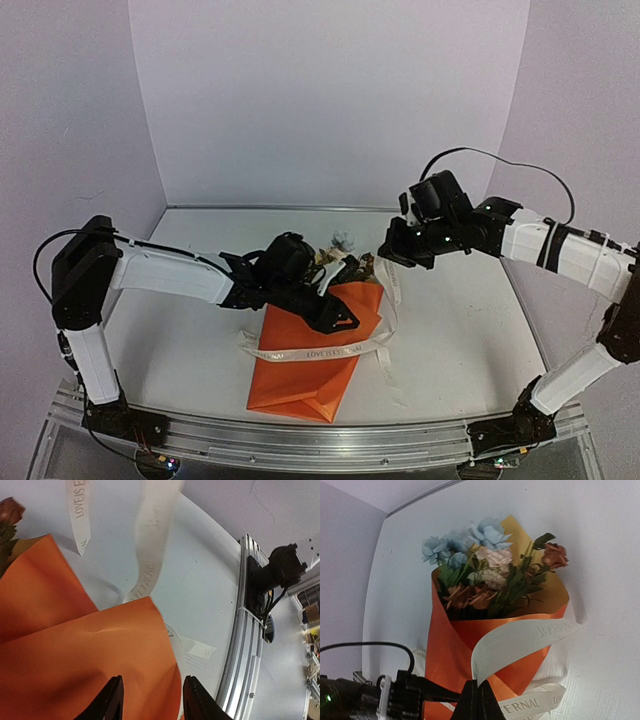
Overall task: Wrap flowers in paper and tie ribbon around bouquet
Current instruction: Place the left side of the ribbon on the folded bouquet, then place the right side of the ribbon on the folded bouquet.
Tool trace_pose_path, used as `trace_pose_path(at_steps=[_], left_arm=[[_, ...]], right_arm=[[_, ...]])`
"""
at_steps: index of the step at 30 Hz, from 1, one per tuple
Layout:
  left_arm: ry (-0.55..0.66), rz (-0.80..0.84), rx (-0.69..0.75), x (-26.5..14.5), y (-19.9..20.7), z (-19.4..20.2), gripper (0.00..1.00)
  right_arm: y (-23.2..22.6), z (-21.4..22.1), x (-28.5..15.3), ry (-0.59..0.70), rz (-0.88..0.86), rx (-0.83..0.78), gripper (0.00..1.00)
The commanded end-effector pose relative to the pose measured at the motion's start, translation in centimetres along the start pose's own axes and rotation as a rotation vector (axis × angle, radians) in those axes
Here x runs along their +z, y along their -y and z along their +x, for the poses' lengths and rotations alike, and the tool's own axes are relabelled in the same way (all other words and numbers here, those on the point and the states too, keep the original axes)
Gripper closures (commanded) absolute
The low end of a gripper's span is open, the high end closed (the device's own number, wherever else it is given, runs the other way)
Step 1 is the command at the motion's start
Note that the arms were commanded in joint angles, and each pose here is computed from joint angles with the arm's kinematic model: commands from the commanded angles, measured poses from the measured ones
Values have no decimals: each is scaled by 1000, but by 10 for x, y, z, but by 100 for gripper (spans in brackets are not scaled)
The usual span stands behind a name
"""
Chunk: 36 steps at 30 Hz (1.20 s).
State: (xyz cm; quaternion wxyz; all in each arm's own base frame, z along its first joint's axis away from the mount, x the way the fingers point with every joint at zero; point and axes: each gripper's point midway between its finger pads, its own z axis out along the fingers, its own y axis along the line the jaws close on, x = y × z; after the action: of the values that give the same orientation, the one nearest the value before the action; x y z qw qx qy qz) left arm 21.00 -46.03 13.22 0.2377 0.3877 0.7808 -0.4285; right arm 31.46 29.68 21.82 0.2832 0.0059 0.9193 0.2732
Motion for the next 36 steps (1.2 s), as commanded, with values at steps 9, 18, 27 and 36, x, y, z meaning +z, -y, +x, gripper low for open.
trace_pose_path(at_steps=[9, 18, 27, 36], left_arm=[[571, 0, -380, -169, -51, -45, 41], [429, -19, -699, -158, -99, -11, 21], [233, -5, -828, -125, -112, 13, 20], [95, -89, -772, -102, -110, 30, 19]], right_arm=[[-129, 48, 43, -193, -311, -328, 96], [-138, 104, 66, -337, -331, -477, 84], [-121, 110, 60, -327, -263, -511, 50], [-72, 111, 31, -274, -136, -530, 28]])
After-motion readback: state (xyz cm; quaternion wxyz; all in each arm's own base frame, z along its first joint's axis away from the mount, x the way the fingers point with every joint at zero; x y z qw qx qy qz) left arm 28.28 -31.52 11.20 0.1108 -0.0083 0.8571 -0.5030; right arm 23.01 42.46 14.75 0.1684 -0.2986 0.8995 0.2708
